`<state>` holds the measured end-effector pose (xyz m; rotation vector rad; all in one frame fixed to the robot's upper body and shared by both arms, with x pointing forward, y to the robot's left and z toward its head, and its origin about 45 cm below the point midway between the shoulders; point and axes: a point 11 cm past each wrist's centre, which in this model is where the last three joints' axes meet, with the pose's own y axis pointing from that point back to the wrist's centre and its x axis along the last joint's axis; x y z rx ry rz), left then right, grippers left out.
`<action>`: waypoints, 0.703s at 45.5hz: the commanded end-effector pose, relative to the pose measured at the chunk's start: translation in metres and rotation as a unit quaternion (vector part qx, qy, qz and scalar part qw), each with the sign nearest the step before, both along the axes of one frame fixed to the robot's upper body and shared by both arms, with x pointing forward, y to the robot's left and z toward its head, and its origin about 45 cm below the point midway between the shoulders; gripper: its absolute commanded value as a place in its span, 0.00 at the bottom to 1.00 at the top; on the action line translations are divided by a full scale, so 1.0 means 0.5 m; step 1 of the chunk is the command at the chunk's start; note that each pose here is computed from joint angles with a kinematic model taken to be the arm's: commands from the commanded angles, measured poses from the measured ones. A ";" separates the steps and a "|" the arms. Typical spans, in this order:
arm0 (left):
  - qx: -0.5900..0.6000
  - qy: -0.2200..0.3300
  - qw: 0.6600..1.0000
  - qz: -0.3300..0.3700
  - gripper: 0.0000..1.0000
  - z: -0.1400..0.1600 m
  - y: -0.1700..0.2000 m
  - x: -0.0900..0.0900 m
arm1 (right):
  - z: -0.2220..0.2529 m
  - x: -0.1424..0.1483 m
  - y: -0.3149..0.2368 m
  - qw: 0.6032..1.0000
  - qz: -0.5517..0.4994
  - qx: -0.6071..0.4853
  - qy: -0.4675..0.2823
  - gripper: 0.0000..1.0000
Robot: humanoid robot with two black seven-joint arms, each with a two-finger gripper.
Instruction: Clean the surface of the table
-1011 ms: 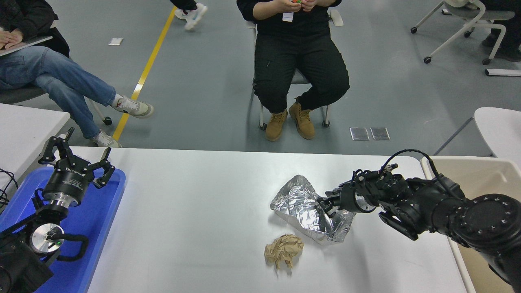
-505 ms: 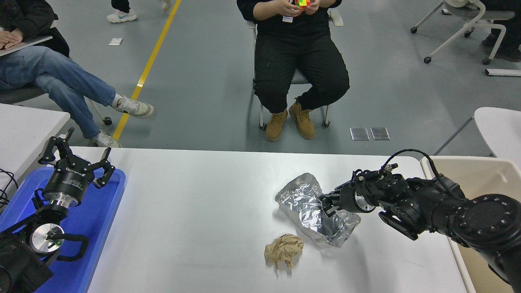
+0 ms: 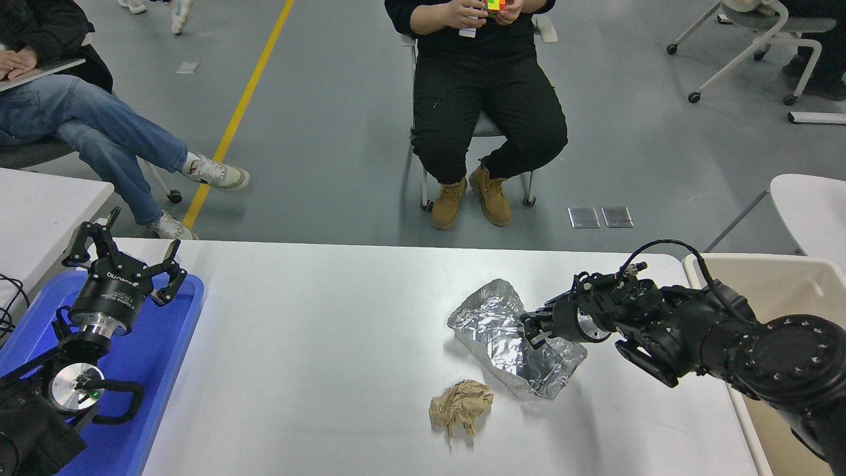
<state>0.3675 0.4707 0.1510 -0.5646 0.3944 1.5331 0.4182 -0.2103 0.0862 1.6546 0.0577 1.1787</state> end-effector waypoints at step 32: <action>0.000 0.000 1.000 0.000 1.00 0.000 0.000 0.000 | 0.258 0.066 -0.118 0.983 -0.093 0.156 -0.004 0.00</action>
